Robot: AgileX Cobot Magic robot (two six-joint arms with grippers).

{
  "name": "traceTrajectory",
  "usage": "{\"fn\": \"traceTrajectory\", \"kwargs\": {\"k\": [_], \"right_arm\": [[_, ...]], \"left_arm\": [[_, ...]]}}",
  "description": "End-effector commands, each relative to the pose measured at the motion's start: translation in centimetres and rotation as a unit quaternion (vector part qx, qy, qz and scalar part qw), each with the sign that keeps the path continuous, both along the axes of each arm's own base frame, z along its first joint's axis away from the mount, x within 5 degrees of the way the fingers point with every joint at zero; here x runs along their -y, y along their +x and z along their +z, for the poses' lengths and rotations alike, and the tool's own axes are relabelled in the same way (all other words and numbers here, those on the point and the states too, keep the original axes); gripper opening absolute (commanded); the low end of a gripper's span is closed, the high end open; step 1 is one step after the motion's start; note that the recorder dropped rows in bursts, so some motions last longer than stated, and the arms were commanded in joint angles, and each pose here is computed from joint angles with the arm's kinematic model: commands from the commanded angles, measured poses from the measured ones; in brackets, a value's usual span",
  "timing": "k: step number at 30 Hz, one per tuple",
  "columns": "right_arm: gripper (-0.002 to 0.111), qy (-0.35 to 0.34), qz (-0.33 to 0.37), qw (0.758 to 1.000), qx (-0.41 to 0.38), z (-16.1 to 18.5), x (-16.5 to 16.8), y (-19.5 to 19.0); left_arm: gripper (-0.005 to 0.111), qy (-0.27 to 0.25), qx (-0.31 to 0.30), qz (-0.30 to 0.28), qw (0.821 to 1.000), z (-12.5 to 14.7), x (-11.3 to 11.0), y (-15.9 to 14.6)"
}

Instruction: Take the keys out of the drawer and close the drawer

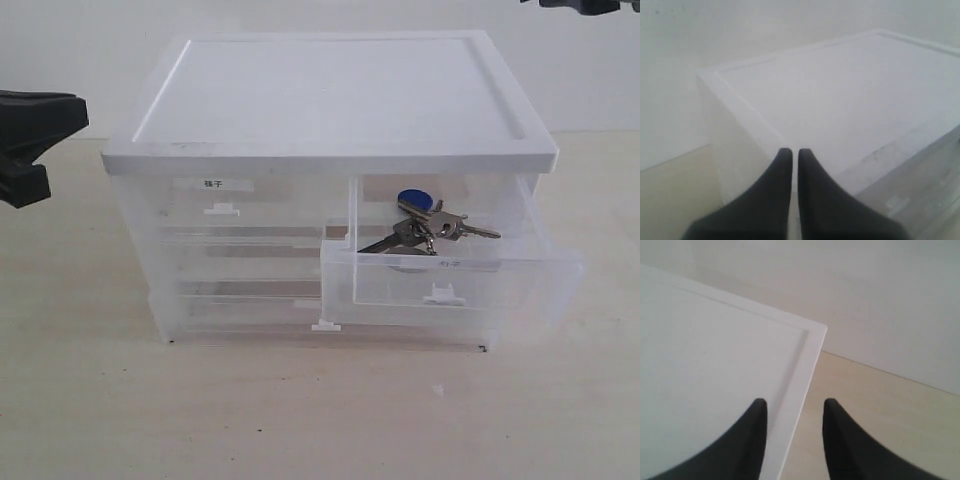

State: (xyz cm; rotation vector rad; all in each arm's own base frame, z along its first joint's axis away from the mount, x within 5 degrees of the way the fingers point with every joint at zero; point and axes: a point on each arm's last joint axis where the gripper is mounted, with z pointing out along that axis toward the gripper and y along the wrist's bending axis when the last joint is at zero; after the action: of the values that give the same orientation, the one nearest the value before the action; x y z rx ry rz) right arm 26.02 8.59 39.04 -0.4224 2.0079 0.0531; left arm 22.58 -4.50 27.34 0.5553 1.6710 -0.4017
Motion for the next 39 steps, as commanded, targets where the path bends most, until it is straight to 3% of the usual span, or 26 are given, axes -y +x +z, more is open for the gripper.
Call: {"fn": "traceTrajectory", "kwargs": {"k": [1,7,10,12,16,19,28,39], "right_arm": [[0.034,0.007,0.078,0.996,-0.043,2.0,-0.8,-2.0],[0.037,-0.07,0.284,0.954,-0.063,2.1,-4.7,-4.8],[0.06,-0.135,0.336,0.929,-0.082,0.0,-7.3,-5.6],[0.067,-0.158,0.314,0.931,-0.096,-1.3,-8.4,-5.3],[0.058,-0.175,0.234,0.944,-0.153,-3.7,-9.7,-4.1],[0.058,-0.185,0.188,0.946,-0.189,-5.1,-9.8,-3.2],[0.058,-0.199,0.175,0.937,-0.229,-7.0,-10.4,-2.4],[0.058,-0.134,0.159,0.959,-0.191,-2.1,-8.4,-6.2]], "left_arm": [[0.005,-0.022,0.052,-0.035,0.998,1.7,0.7,-2.1],[0.005,-0.013,0.069,-0.016,0.997,2.2,0.4,-3.2],[0.005,-0.012,0.067,-0.013,0.998,2.2,0.4,-3.2],[0.005,-0.012,0.067,-0.013,0.998,2.2,0.4,-3.2],[0.005,-0.012,0.067,-0.013,0.998,2.2,0.4,-3.2],[0.005,-0.012,0.067,-0.013,0.998,2.2,0.4,-3.2],[0.005,-0.012,0.067,-0.013,0.998,2.2,0.4,-3.2],[0.005,-0.012,0.067,-0.013,0.998,2.2,0.4,-3.2]]}}
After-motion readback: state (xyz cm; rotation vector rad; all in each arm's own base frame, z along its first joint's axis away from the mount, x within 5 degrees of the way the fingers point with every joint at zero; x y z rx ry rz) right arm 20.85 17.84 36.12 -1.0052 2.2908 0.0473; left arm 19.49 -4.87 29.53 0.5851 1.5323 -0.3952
